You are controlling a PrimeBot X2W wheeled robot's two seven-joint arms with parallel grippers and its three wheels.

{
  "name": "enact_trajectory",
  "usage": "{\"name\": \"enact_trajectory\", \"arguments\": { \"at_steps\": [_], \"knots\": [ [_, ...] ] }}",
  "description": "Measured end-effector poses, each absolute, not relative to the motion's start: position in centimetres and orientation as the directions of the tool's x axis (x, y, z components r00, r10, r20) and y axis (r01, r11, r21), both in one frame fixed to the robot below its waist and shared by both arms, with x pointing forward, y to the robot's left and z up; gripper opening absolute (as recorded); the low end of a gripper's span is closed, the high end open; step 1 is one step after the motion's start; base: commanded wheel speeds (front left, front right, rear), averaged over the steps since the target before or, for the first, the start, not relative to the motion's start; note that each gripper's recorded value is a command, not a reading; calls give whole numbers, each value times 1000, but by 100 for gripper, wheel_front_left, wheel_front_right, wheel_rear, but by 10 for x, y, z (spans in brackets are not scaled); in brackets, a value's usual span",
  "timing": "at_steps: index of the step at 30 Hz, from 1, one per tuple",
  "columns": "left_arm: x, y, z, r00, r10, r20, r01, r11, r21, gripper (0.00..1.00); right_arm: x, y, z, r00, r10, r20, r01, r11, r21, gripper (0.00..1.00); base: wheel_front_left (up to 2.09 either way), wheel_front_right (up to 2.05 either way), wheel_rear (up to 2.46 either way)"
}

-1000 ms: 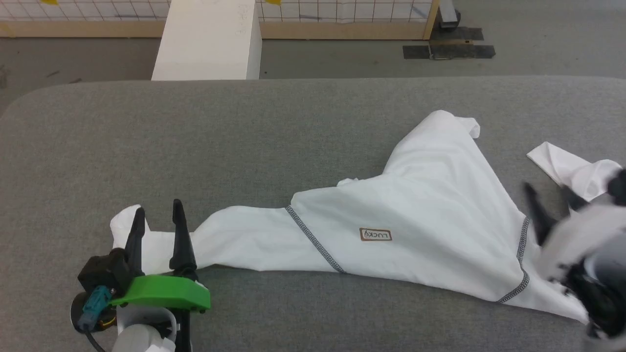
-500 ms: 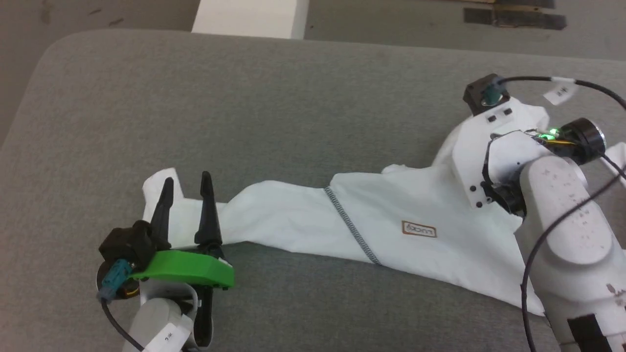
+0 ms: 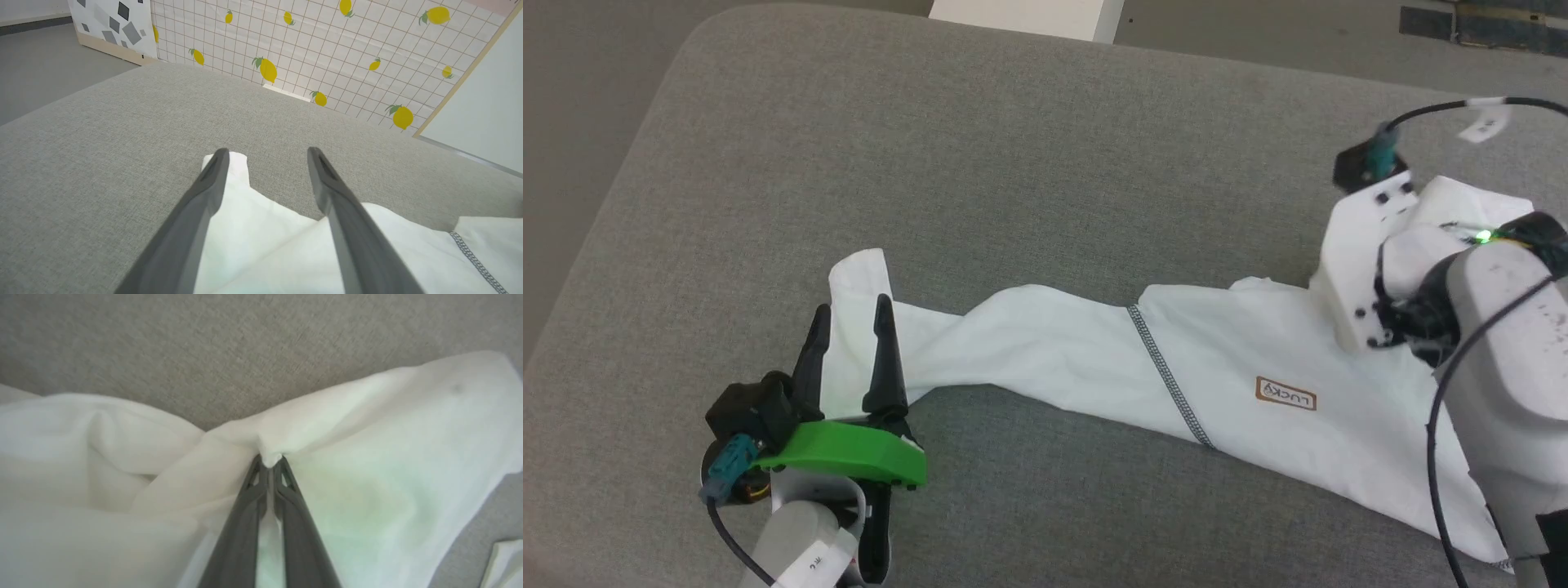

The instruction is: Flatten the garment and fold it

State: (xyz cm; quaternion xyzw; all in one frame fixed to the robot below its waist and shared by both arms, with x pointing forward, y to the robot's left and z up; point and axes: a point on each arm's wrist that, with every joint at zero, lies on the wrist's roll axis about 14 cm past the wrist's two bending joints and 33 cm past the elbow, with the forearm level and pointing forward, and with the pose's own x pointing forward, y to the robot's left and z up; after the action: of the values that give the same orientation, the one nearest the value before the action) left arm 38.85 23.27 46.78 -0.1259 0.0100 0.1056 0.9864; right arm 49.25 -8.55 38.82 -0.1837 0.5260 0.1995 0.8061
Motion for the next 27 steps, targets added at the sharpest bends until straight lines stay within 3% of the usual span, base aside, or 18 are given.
{"name": "enact_trajectory", "arguments": {
  "at_steps": [8,12,16,17,18,21,27],
  "knots": [
    [387,233,475,978,205,-27,-206,946,-250,100,566,-71,471,747,284,-601,-355,935,1,0,0,0,0],
    [389,233,474,978,205,-28,-205,947,-247,100,599,-78,515,861,254,-440,-293,956,-23,0,0,0,0],
    [389,232,470,978,203,-39,-207,948,-243,100,616,-94,518,888,183,-422,-222,974,-46,0,0,0,0],
    [389,232,469,978,203,-42,-207,948,-243,100,618,-98,513,885,162,-437,-209,976,-61,18,0,0,0],
    [390,232,469,978,203,-43,-207,947,-244,100,617,-101,503,871,141,-471,-200,977,-77,100,0,0,0],
    [388,234,469,976,212,-45,-217,944,-247,100,616,-100,493,860,134,-492,-188,980,-62,100,0,0,0],
    [386,238,475,974,226,-28,-226,942,-249,100,625,-84,544,944,194,-267,-203,979,-3,100,0,0,0]
  ]
}}
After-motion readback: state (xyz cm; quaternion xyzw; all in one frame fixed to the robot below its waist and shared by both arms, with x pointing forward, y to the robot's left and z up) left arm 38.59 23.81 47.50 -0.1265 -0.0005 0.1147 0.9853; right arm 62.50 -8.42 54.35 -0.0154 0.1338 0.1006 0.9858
